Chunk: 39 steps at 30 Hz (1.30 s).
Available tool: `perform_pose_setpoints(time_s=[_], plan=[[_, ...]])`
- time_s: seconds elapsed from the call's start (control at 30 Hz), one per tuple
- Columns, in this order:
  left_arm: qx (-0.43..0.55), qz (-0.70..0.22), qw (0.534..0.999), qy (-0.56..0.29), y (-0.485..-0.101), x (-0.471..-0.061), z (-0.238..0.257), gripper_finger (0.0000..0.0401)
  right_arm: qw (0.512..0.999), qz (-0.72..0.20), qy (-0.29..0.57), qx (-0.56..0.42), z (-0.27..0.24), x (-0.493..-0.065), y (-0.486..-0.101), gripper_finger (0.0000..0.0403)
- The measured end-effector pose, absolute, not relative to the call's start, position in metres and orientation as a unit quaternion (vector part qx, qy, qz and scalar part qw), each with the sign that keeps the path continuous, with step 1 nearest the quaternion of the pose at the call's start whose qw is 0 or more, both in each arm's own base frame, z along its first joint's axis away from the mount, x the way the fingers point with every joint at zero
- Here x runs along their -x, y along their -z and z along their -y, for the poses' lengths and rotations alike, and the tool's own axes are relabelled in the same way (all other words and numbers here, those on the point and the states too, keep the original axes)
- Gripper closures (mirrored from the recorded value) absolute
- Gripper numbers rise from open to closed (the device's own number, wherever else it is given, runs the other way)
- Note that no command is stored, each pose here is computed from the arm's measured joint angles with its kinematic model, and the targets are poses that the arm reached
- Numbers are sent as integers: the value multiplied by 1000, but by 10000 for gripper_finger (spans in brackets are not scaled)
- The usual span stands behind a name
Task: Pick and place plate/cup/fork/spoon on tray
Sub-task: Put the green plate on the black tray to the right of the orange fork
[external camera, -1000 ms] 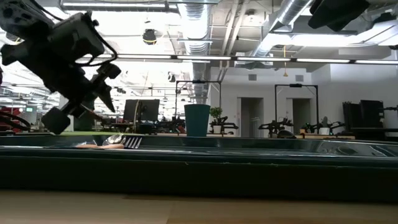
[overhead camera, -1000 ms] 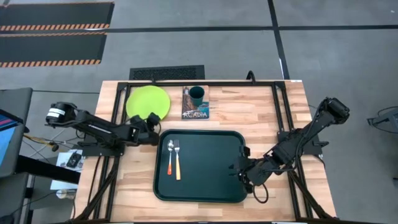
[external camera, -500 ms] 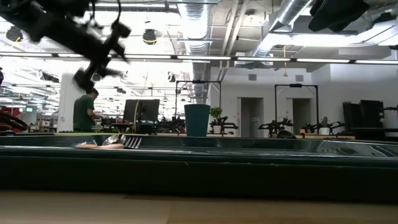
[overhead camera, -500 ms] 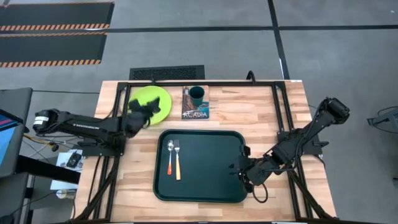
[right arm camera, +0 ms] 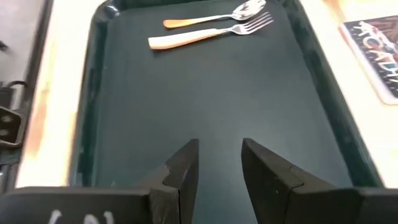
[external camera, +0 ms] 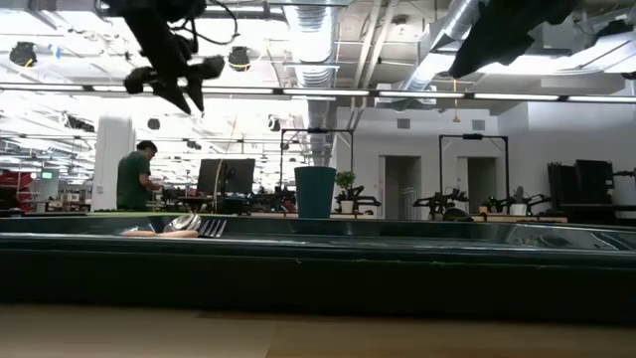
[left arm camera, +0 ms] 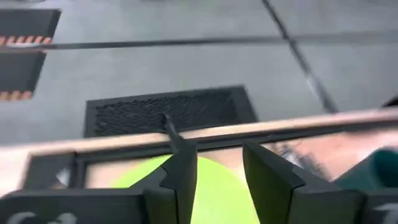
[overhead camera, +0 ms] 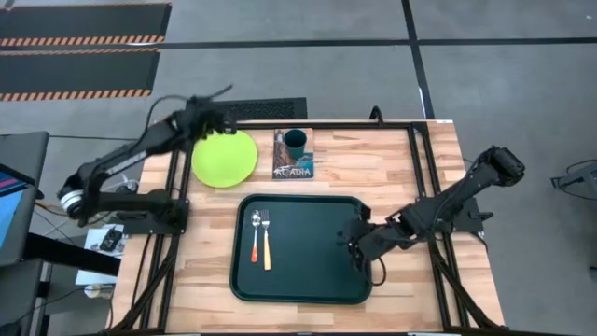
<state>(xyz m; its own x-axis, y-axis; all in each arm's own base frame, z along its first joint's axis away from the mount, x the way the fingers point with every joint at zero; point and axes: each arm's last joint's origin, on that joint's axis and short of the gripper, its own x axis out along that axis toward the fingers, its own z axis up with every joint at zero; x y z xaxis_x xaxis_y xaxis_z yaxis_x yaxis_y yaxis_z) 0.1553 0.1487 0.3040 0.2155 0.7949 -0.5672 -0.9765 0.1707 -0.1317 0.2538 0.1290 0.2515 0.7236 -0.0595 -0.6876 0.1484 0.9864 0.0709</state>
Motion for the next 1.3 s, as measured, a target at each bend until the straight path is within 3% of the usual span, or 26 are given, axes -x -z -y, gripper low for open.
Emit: perform_pose_setpoints(time_s=[0.13,0.33,0.6,0.8,1.0,1.3], plan=[[208,-287,733,-580,-299,-157,-190,247,922,-376,62,-65,-120,-257,-251,257],[224,-406,645,-608,-278,-148,-249,192,917,-385,79,-65,-111,-260,-249,262],[257,-568,593,-510,-221,-135,-292,186,909,-401,96,-61,-102,-260,-247,266],[235,-604,607,-459,-210,-134,-300,192,905,-409,98,-56,-102,-258,-245,266],[263,-569,642,-441,-211,-125,-308,193,905,-410,100,-55,-102,-258,-245,267],[282,-568,648,-422,-202,-124,-312,193,901,-419,103,-49,-101,-257,-244,269]])
